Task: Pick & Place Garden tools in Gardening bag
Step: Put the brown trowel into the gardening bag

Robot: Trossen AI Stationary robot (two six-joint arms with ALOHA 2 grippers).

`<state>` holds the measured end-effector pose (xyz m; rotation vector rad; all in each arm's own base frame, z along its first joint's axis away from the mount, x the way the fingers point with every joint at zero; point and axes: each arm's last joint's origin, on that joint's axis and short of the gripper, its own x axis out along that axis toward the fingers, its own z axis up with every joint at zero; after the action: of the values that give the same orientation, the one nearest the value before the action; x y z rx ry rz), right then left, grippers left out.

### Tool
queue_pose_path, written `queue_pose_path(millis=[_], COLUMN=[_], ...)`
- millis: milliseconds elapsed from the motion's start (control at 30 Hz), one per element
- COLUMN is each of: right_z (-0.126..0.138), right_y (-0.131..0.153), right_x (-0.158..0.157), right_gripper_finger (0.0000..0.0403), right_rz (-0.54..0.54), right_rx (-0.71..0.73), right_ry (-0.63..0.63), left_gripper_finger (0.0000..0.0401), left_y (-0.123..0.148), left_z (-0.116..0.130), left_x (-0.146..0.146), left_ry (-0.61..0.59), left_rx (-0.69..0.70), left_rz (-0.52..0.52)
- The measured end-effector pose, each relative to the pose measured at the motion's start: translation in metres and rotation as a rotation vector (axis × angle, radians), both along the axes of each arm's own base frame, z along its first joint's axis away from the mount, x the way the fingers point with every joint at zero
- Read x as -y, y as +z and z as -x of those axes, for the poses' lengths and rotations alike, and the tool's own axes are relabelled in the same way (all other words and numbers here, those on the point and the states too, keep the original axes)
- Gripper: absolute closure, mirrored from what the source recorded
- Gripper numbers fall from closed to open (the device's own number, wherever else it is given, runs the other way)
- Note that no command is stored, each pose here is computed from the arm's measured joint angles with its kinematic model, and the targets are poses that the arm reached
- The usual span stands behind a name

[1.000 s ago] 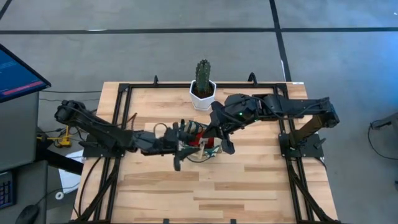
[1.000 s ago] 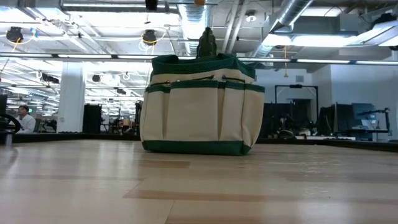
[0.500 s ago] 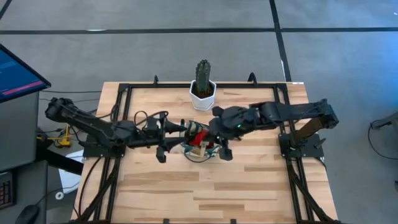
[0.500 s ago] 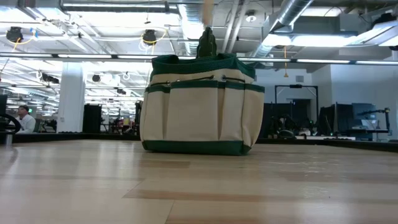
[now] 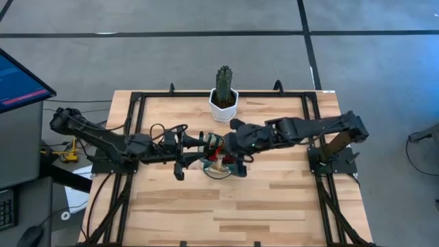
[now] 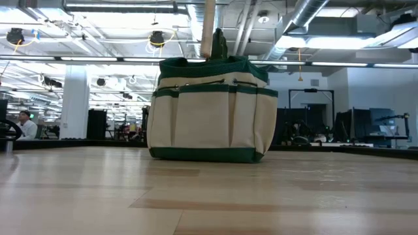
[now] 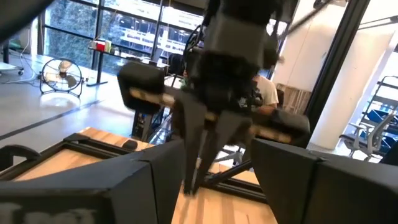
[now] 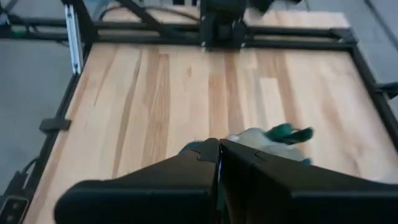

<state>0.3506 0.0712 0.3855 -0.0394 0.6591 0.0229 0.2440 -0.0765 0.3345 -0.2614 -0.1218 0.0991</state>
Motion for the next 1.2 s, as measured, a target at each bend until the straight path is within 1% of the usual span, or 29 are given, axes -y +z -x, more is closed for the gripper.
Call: queue_pose_path(millis=[167, 233, 333, 400, 467, 533, 633, 733, 933, 1033, 1100, 1200], right_z=[-0.005, -0.006, -0.014, -0.015, -0.021, -0.022, -0.026, -0.028, -0.036, -0.038, -0.042, -0.041], right_y=[-0.005, -0.011, -0.016, -0.021, -0.024, -0.03, -0.032, -0.038, -0.048, -0.057, -0.059, -0.063], right_x=[-0.003, -0.002, -0.002, -0.001, -0.002, 0.0, 0.003, 0.006, 0.004, 0.003, 0.003, 0.003], right_gripper_finger=[0.0403, 0.0403, 0.0403, 0.0403, 0.0403, 0.0403, 0.0403, 0.0403, 0.0403, 0.0403, 0.0403, 0.0403], right_rz=[-0.011, -0.005, -0.004, 0.004, 0.001, 0.021, 0.038, 0.047, 0.035, 0.036, 0.034, 0.033], right_rx=[-0.008, -0.041, -0.037, -0.069, -0.054, -0.086, -0.079, -0.111, -0.13, -0.17, -0.163, -0.193], right_ry=[-0.001, -0.006, -0.016, -0.02, -0.021, -0.04, -0.066, -0.079, -0.085, -0.081, -0.082, -0.083], left_gripper_finger=[0.0229, 0.0229, 0.0229, 0.0229, 0.0229, 0.0229, 0.0229, 0.0229, 0.0229, 0.0229, 0.0229, 0.0229], left_y=[0.0, 0.0, 0.0, 0.0, 0.0, 0.0, 0.0, 0.0, 0.0, 0.0, 0.0, 0.0], left_z=[0.0, 0.0, 0.0, 0.0, 0.0, 0.0, 0.0, 0.0, 0.0, 0.0, 0.0, 0.0], left_x=[0.0, 0.0, 0.0, 0.0, 0.0, 0.0, 0.0, 0.0, 0.0, 0.0, 0.0, 0.0], left_ry=[0.0, 0.0, 0.0, 0.0, 0.0, 0.0, 0.0, 0.0, 0.0, 0.0, 0.0, 0.0], left_rx=[-0.001, -0.001, -0.001, -0.001, -0.001, -0.001, -0.001, -0.001, -0.001, -0.001, -0.002, -0.001], left_rz=[0.0, 0.0, 0.0, 0.0, 0.0, 0.0, 0.0, 0.0, 0.001, 0.0, 0.0, 0.001])
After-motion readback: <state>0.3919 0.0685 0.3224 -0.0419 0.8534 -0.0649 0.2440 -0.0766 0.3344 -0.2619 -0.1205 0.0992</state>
